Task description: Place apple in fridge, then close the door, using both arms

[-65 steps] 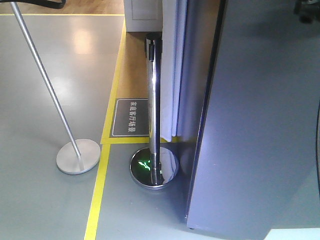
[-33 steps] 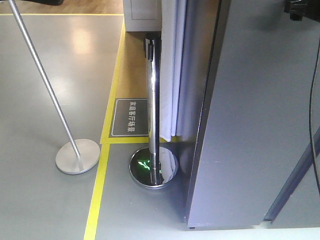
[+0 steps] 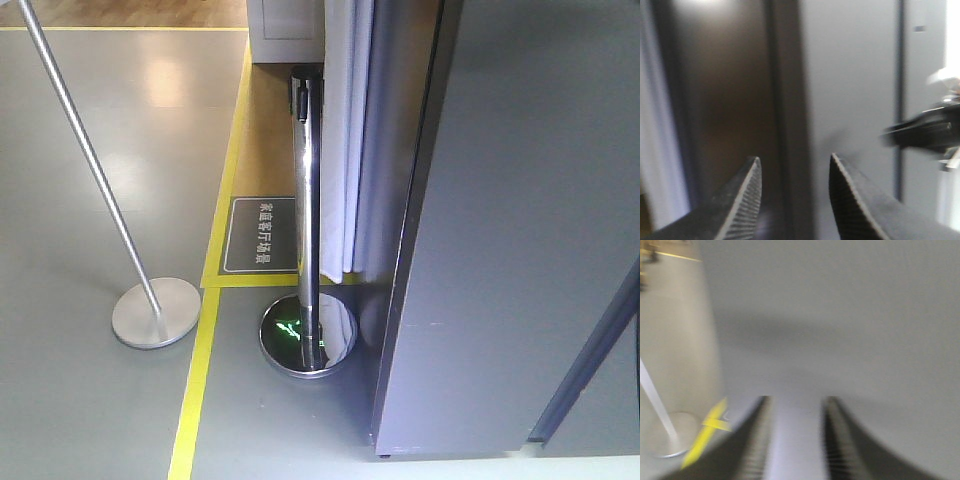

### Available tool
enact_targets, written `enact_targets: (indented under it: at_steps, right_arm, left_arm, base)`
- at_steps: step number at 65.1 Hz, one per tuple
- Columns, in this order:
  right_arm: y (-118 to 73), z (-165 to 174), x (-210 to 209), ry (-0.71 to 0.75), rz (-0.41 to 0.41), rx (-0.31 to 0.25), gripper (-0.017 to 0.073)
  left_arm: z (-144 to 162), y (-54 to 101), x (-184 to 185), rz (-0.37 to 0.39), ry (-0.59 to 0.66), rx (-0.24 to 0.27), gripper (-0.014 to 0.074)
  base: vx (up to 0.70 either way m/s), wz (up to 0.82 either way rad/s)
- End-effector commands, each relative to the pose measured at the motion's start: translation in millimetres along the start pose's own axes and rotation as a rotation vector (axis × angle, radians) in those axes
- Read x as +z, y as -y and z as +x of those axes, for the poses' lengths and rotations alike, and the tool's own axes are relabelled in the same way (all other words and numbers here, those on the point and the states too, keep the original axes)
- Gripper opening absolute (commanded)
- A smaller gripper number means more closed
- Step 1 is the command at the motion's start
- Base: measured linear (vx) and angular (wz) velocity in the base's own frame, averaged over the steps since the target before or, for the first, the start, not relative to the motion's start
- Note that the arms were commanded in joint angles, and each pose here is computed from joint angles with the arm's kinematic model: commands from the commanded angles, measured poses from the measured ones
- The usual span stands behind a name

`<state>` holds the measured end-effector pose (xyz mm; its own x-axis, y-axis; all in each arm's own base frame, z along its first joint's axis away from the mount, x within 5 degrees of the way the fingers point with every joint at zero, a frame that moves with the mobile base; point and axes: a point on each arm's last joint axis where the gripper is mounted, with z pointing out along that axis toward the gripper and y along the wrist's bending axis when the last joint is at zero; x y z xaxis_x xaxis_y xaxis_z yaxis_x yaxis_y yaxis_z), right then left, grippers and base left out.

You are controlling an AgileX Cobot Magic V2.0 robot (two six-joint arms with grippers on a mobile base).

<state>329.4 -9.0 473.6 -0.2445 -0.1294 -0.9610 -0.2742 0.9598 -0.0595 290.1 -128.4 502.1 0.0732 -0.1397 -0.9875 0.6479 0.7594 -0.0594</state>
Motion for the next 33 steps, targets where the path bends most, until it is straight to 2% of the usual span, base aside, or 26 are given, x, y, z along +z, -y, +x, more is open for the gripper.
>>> enact_targets:
  at_steps: [1,10,17,23,33]
  right_arm:
    - [-21.2,-32,-48,0.136,-0.066,-0.047,-0.0017]
    - [-47.4,-43,-86,0.195,-0.206,-0.085,-0.0009]
    - [-62.3,-45,-110,0.196,-0.275,-0.134,-0.0006]
    - [-70.3,-45,-124,0.189,-0.306,-0.162,-0.0005]
    - [-78.7,-41,-141,0.196,-0.315,-0.179,-0.0004]
  left_arm:
    - [-24,-10.3,-17,-0.077,0.066,0.039,0.0279]
    - [-20,-32.8,-29,-0.160,0.050,0.043,0.0199]
    - [-8,-48.1,-48,-0.235,0.014,0.024,0.0099]
    - [3,-52.0,-65,-0.276,-0.013,0.008,0.0003]
    - [24,-44.8,-94,-0.314,-0.059,-0.015,-0.0008]
  base:
    - [0.00,0.00]
    - [0.00,0.00]
    - [0.00,0.00]
    - [0.00,0.00]
    - [0.00,0.00]
